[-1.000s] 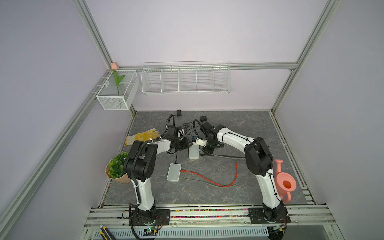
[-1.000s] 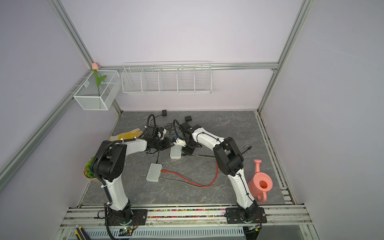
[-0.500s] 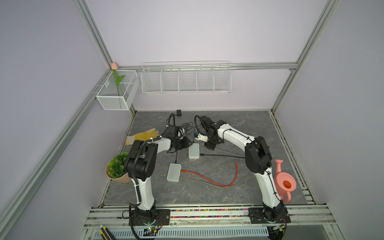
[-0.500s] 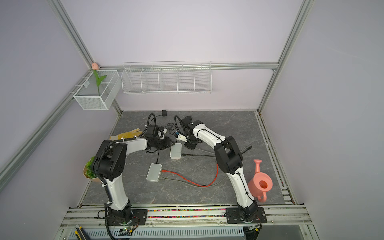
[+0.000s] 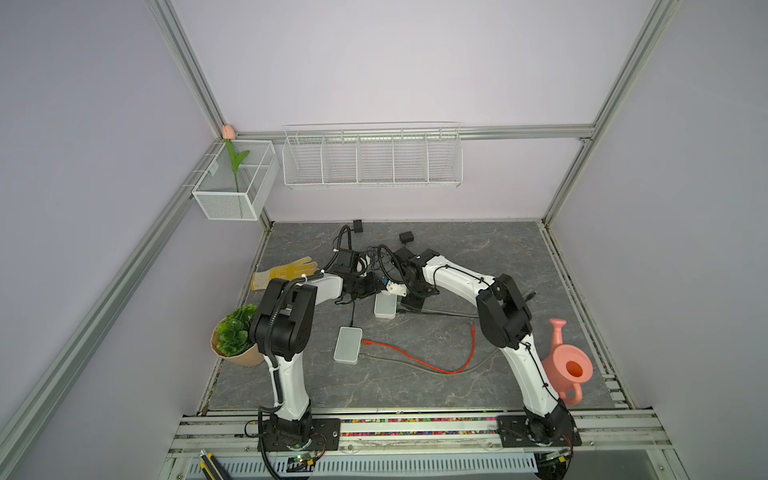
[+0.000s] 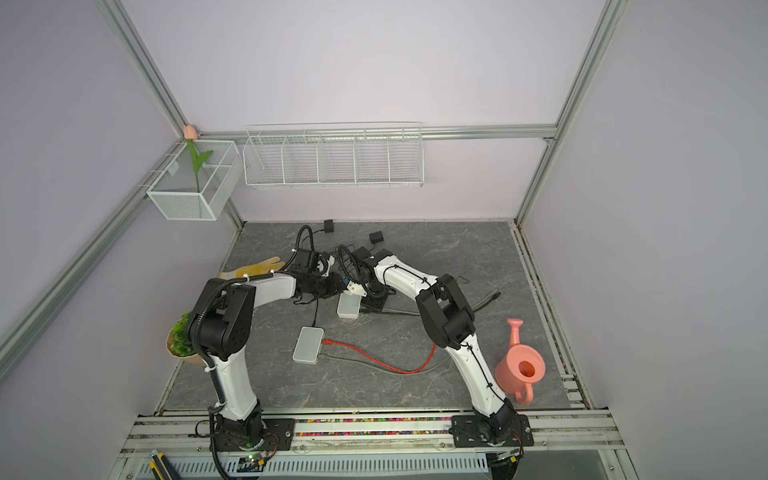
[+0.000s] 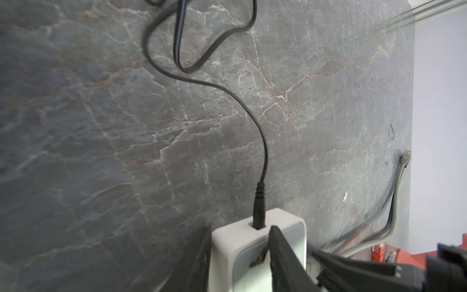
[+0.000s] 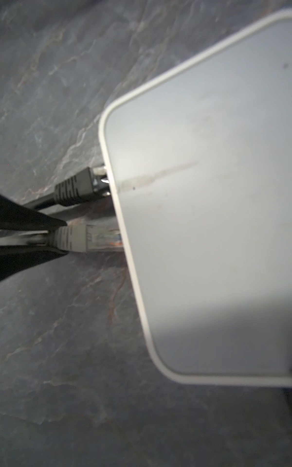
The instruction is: Insert the plug into the switch port
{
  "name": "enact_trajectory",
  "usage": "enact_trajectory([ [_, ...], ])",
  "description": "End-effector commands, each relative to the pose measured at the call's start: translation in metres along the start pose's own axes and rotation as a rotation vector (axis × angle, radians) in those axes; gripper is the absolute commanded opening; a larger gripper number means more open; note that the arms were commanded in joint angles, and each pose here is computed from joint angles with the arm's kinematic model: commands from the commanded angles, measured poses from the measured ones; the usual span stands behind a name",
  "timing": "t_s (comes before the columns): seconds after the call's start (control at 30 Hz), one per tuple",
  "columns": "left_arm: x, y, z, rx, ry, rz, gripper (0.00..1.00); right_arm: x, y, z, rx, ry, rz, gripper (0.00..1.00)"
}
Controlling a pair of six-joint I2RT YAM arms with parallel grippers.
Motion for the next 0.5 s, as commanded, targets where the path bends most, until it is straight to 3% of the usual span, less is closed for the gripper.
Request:
enact_trajectory([
  [0.0,0.007,0.001,-0.001,0.011,0.028,0.007,0.39,-0.009,0.012,0.015,-0.032,-0.077,0.036,0.07],
  [0.47,0.01,0.006,-0.01,0.013,0.062,0.022,0.38,-0.008,-0.009,0.013,0.03,-0.116,-0.04,0.07],
])
Point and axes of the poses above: each gripper's point midway between its finger pads, its own x axis out along the fingers, its own y axis along the line the jaws close on, z = x × y, the point moved 7 cm from there along -x, back along the fingers, and after that the axes turned 15 degrees about -x, right-handed, at the moved point
